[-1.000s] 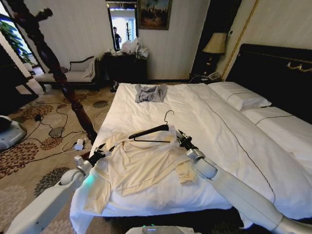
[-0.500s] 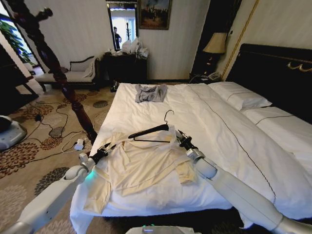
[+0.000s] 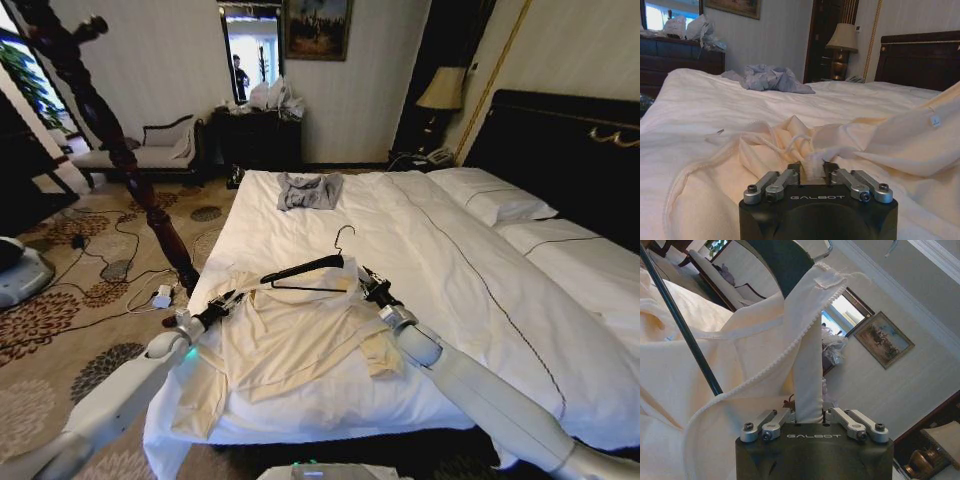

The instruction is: Pick up the clothes from the bed and hang them on the clothes hanger.

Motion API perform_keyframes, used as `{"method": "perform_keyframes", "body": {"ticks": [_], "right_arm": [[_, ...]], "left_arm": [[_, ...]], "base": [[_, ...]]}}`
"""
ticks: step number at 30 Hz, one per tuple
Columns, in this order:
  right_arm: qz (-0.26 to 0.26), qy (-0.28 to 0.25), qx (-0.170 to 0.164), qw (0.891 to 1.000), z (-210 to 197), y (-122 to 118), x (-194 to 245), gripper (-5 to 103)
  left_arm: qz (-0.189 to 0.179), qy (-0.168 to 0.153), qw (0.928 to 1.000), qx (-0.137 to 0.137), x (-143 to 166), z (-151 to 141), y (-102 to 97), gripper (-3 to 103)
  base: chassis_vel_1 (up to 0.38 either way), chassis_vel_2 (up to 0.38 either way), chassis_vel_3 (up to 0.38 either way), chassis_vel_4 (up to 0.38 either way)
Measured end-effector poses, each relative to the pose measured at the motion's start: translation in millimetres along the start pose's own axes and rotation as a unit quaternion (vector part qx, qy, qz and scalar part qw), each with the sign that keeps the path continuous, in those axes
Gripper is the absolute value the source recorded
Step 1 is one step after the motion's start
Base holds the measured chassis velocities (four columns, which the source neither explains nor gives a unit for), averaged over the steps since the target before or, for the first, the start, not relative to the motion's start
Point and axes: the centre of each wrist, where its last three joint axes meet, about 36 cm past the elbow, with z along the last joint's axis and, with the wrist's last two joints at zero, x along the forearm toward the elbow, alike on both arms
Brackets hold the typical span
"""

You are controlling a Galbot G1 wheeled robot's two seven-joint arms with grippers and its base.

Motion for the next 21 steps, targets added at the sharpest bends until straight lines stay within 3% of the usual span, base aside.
{"method": "perform_keyframes", "body": {"ticks": [5,7,16,21], "right_arm": [[-0.002,0.002,0.001,1.000,2,1,2,20],[-0.002,0.002,0.001,1.000,2,1,2,20],[-0.003,0.000,0.001,1.000,0,-2,4,20],[-0.002,0.000,0.006,1.000,1,-3,6,20]], "left_arm": [[0.000,0.003,1.0000,0.002,7,4,-1.0,5],[0.000,0.004,1.0000,0.002,8,4,-1.1,2],[0.005,-0.006,1.0000,-0.004,12,-9,-0.1,2],[0.014,-0.036,0.9992,-0.013,11,-50,-4.6,2]], "base": [[0.000,0.000,0.000,0.000],[0.000,0.000,0.000,0.000],[0.000,0.000,0.000,0.000],[0.000,0.000,0.000,0.000]]}}
